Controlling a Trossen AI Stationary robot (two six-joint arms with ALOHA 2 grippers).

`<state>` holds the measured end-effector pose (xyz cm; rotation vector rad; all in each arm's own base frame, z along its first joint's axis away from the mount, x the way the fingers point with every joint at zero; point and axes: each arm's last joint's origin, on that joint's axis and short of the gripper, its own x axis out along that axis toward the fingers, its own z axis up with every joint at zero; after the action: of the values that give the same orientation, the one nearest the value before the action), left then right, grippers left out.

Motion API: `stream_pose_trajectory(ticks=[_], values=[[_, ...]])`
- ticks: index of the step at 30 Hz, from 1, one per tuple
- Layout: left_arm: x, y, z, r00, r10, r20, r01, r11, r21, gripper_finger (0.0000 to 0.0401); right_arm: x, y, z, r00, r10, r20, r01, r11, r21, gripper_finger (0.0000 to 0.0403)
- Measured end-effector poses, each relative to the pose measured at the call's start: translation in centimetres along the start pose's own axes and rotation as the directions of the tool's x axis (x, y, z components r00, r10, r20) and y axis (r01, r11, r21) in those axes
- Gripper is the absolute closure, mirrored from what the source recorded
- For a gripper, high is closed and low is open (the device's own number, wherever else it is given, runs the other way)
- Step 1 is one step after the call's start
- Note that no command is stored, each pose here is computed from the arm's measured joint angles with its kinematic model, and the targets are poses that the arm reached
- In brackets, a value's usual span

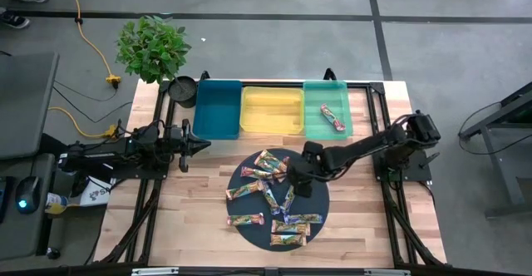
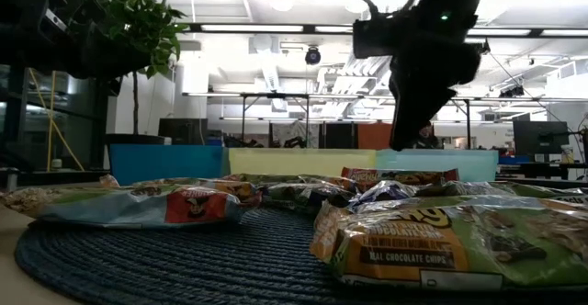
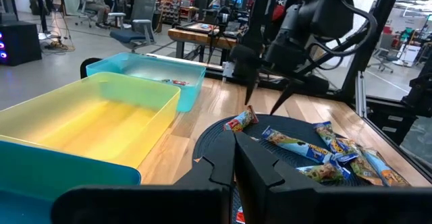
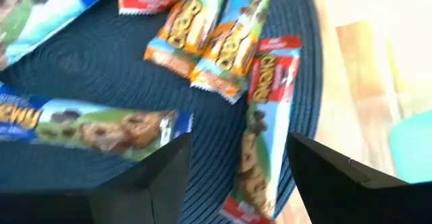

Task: Pick and place Granola Bars by type
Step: Put the red granola bar into the green bin

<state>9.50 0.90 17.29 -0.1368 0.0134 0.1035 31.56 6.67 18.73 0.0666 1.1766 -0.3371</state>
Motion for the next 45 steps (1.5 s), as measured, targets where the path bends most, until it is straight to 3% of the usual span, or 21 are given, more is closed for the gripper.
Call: stream_pose_trajectory(ticks=[6, 15, 31, 45], values=[[0.0, 0.0, 0.0, 1.000, 0.000, 0.000, 0.000, 1.000, 0.000, 0.0394, 0.5, -0.6, 0.5, 1.000, -0.009, 0.013, 0.009, 1.000, -0.023, 0.0173], [0.0, 0.0, 0.0, 1.000, 0.000, 0.000, 0.000, 1.000, 0.000, 0.0394, 3.0, -0.3, 0.3, 0.998, -0.010, -0.062, 0.005, 0.997, -0.076, 0.0173], [0.0, 0.0, 0.0, 1.000, 0.000, 0.000, 0.000, 1.000, 0.000, 0.0394, 4.9, -2.1, 0.4, 0.989, -0.064, -0.131, 0.065, 0.998, 0.006, 0.0174], [0.0, 0.0, 0.0, 1.000, 0.000, 0.000, 0.000, 1.000, 0.000, 0.0394, 5.4, -3.7, 0.9, 0.984, 0.018, -0.176, -0.006, 0.998, 0.069, 0.0192]])
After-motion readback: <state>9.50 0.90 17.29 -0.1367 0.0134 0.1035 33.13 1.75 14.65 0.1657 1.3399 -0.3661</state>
